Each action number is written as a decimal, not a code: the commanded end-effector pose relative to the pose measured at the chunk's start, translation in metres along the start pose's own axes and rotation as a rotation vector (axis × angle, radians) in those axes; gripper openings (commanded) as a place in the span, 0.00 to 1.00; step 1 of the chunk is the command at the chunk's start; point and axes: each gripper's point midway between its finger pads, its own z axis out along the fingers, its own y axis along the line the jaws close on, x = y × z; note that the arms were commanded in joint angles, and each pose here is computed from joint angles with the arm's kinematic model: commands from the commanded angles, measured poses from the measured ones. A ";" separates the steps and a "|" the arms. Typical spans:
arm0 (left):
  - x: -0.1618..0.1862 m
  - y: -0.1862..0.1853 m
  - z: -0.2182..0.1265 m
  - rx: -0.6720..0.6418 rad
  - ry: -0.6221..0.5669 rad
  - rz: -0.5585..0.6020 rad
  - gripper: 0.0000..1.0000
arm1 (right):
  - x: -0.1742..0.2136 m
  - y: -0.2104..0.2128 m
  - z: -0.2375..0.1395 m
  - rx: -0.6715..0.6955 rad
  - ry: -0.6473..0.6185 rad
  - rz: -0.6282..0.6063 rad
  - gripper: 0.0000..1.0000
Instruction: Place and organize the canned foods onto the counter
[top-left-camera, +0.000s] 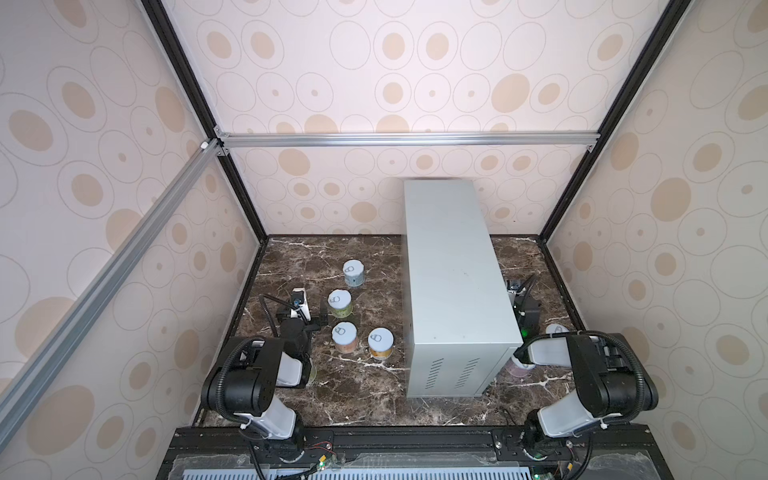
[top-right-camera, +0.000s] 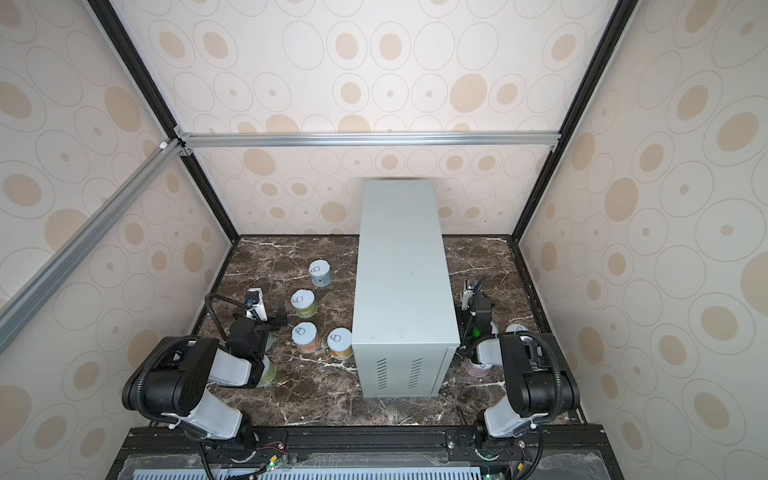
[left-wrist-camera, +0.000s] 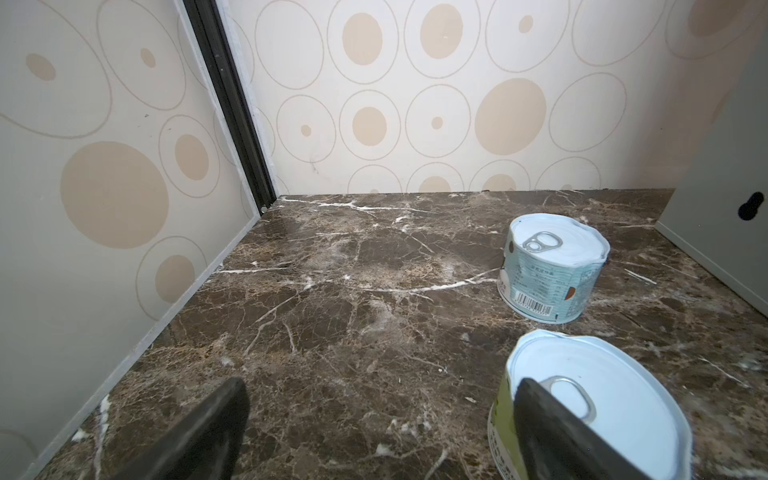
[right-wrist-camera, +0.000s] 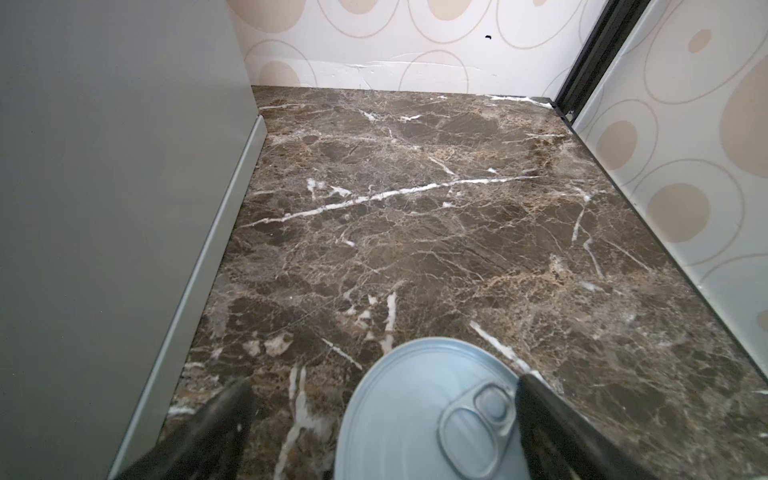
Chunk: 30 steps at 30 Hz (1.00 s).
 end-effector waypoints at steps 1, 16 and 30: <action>-0.013 0.001 0.004 -0.004 -0.045 0.016 0.99 | -0.004 0.002 -0.002 -0.009 -0.013 -0.004 1.00; -0.012 0.002 0.006 -0.008 -0.038 0.009 0.99 | -0.005 0.003 -0.001 -0.013 -0.014 0.002 1.00; -0.013 0.002 0.005 -0.004 -0.039 0.006 0.99 | -0.004 0.001 -0.003 -0.005 -0.018 -0.003 1.00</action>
